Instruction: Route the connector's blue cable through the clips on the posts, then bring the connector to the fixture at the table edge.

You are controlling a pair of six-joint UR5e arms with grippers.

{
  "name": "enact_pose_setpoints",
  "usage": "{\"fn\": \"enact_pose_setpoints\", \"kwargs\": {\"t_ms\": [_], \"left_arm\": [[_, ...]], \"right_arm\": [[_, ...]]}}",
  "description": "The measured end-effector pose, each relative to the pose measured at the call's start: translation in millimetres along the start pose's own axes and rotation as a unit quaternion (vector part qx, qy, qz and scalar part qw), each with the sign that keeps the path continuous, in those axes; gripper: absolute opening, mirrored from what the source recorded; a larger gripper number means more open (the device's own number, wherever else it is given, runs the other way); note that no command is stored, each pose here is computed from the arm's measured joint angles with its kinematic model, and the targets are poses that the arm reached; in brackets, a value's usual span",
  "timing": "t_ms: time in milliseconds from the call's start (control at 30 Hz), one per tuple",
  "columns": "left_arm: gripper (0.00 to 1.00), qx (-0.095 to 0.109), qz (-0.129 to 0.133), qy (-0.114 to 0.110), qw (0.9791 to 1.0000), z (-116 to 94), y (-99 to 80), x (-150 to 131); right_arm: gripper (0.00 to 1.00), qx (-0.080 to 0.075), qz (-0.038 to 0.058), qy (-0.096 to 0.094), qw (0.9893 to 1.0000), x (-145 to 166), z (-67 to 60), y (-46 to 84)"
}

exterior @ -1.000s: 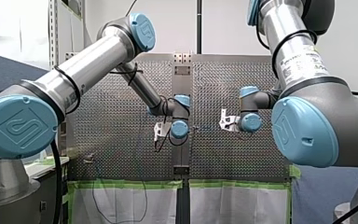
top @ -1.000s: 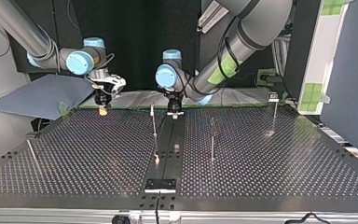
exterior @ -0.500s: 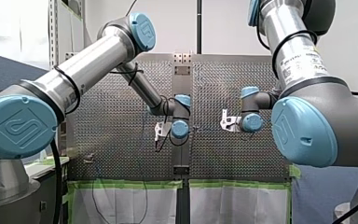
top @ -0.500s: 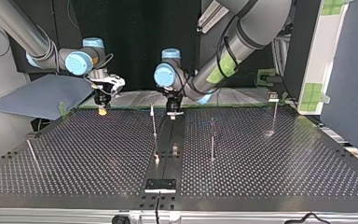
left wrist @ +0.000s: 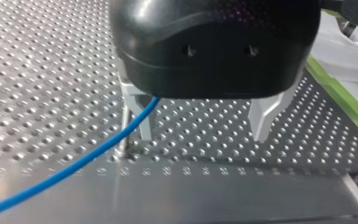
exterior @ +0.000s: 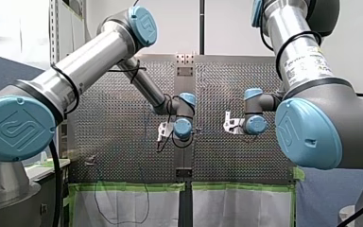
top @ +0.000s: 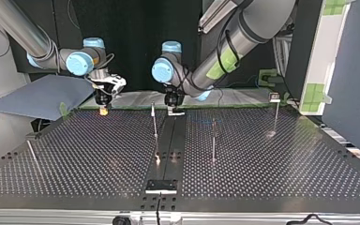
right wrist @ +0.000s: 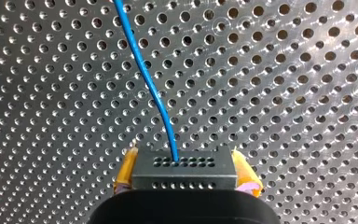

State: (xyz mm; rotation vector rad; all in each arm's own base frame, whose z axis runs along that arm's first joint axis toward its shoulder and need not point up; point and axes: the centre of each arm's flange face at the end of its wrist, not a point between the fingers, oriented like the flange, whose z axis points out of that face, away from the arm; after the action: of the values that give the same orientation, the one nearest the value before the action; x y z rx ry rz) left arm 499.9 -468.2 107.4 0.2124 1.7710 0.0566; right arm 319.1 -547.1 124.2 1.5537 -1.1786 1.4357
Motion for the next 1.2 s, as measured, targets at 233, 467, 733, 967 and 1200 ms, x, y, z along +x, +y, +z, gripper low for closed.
{"fn": "enact_pose_setpoints", "kwargs": {"t_ms": [233, 467, 733, 967, 1200], "left_arm": [[0.99, 0.013, -0.026, -0.022, 0.9993, -19, 1.3, -16], [0.99, 0.052, -0.023, -0.024, 0.9981, -48, -5.4, -25], [0.99, 0.079, -0.013, -0.014, 0.9967, -68, -14.5, -15], [0.99, 0.085, -0.012, -0.015, 0.9962, -76, -21.7, -14], [0.99, 0.085, -0.012, -0.017, 0.9962, -76, -22.6, -14]], "right_arm": [[0.0, 0.004, 0.0005, -0.003, 1.0, -1, -0.4, -1.1], [0.0, 0.007, 0.0002, -0.007, 1.0, -3, -1.5, -3.9], [0.0, 0.007, 0.0003, -0.009, 0.9999, -4, -1.7, -4.2], [0.0, 0.007, 0.0005, -0.009, 0.9999, -5, -1.6, -4.2], [0.0, 0.007, 0.0005, -0.009, 0.9999, -5, -1.4, -4.1]]}}
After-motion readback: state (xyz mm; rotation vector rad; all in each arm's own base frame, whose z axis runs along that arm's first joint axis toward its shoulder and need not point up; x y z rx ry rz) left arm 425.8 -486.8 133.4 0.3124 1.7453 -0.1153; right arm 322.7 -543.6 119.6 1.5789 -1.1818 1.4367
